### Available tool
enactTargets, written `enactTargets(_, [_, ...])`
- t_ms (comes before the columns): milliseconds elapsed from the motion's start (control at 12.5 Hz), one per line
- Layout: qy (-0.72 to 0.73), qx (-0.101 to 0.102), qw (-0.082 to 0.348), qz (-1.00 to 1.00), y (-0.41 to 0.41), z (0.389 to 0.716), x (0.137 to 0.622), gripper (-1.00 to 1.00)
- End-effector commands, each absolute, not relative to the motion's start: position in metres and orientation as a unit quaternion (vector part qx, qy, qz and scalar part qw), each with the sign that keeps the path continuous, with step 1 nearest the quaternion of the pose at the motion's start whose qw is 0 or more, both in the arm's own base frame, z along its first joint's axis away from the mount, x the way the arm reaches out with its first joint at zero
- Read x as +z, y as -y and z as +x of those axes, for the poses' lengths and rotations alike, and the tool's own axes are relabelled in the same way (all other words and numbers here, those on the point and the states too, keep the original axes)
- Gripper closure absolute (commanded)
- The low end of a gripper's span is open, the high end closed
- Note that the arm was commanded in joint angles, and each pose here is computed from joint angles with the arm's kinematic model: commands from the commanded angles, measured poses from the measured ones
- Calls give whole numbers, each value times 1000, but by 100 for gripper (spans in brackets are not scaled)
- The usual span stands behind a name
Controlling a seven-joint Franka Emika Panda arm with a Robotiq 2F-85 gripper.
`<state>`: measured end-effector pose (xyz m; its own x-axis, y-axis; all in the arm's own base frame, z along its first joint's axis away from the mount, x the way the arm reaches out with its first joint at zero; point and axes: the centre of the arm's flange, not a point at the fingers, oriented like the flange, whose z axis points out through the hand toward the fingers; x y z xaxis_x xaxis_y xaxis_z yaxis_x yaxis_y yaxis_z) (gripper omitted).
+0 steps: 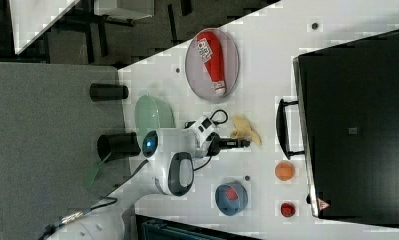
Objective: Pick Banana and place it in mug.
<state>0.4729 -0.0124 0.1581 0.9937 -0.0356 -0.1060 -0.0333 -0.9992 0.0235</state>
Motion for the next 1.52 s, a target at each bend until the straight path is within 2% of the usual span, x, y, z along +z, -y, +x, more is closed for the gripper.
enactTargets(80, [28, 11, 8, 1000, 30, 500, 259, 46])
enactTargets(160, [29, 8, 5, 1000, 30, 498, 293, 46])
enactTargets(320, [29, 17, -1, 999, 30, 494, 374, 46])
enactTargets(400, [28, 8, -4, 1000, 28, 487, 410, 46])
enactTargets(560, [30, -23, -3, 999, 13, 475, 453, 46])
enactTargets(640, [42, -32, 0, 999, 3, 470, 467, 46])
enactTargets(720, [49, -32, 5, 998, -14, 467, 479, 46])
enactTargets(1040, [58, -28, 26, 998, -117, 450, 480, 46])
enactTargets(1280, [148, -55, -4, 987, -189, 422, 458, 46])
enactTargets(1360, [168, -50, -6, 984, -203, 416, 449, 46])
enactTargets(1520, [192, -24, -11, 981, -223, 408, 423, 46])
